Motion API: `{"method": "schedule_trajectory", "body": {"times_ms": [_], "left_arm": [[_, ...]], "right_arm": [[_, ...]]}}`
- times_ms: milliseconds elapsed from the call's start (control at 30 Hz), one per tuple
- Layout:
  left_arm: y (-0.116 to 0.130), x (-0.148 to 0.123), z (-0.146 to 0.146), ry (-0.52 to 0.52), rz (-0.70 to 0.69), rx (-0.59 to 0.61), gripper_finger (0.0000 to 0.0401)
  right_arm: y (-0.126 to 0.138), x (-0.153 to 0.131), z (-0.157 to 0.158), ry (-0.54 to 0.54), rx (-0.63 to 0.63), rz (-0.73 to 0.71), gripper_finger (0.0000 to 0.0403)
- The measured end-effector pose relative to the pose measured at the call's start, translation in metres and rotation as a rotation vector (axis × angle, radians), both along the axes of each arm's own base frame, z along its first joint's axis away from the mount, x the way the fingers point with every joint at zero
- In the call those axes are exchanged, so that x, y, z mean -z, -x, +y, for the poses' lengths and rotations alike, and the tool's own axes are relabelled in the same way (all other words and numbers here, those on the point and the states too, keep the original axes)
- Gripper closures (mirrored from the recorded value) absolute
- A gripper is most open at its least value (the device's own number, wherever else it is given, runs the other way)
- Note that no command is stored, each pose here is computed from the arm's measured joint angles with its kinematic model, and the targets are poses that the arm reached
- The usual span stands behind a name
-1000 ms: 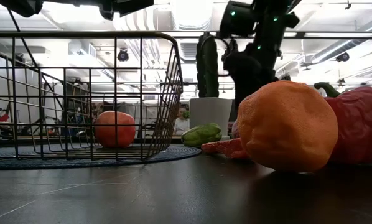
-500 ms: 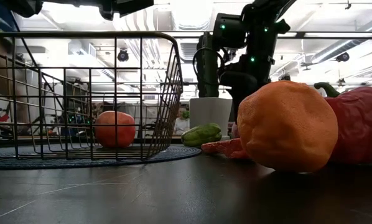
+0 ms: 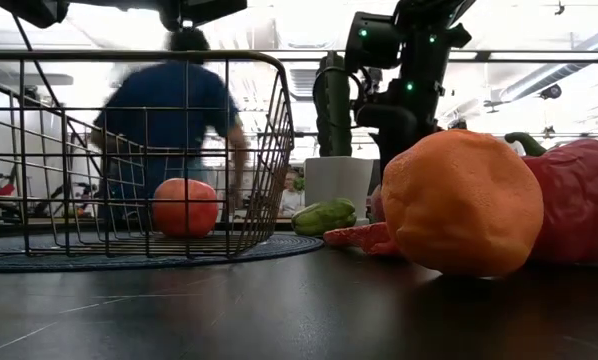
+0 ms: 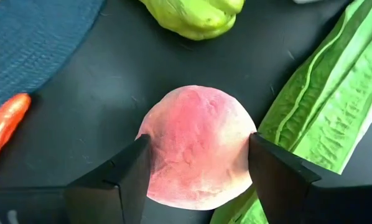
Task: Build produce basket
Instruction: Put the pink peach into the wire basket
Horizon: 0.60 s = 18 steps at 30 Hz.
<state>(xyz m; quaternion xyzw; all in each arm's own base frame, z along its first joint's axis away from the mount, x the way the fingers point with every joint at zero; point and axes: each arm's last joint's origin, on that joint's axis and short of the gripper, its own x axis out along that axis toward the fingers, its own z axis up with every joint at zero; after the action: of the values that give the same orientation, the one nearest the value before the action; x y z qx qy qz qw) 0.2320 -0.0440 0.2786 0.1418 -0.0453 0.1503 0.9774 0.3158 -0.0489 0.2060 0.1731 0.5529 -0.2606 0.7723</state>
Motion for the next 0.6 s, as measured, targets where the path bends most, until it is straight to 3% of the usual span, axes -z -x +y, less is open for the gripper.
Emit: {"method": "schedule_trajectory", "body": {"times_ms": [167,267,433,600], "left_arm": [[0.0,0.0,0.0,0.0,0.001,0.0,0.0079],[0.0,0.0,0.0,0.0,0.0,0.003,0.0079],[0.0,0.0,-0.003,-0.004,-0.001,0.041,0.0079],[0.0,-0.002,-0.007,-0.018,-0.017,0.167,0.0079]], "right_arm": [[0.007,-0.023,0.009,0.004,-0.086,-0.075,0.0178],[0.015,-0.045,0.02,-0.014,-0.165,-0.204,0.0178],[0.033,-0.077,0.04,0.003,-0.306,-0.541,0.0177],[0.055,-0.084,0.054,0.015,-0.474,-0.913,0.0177]]}}
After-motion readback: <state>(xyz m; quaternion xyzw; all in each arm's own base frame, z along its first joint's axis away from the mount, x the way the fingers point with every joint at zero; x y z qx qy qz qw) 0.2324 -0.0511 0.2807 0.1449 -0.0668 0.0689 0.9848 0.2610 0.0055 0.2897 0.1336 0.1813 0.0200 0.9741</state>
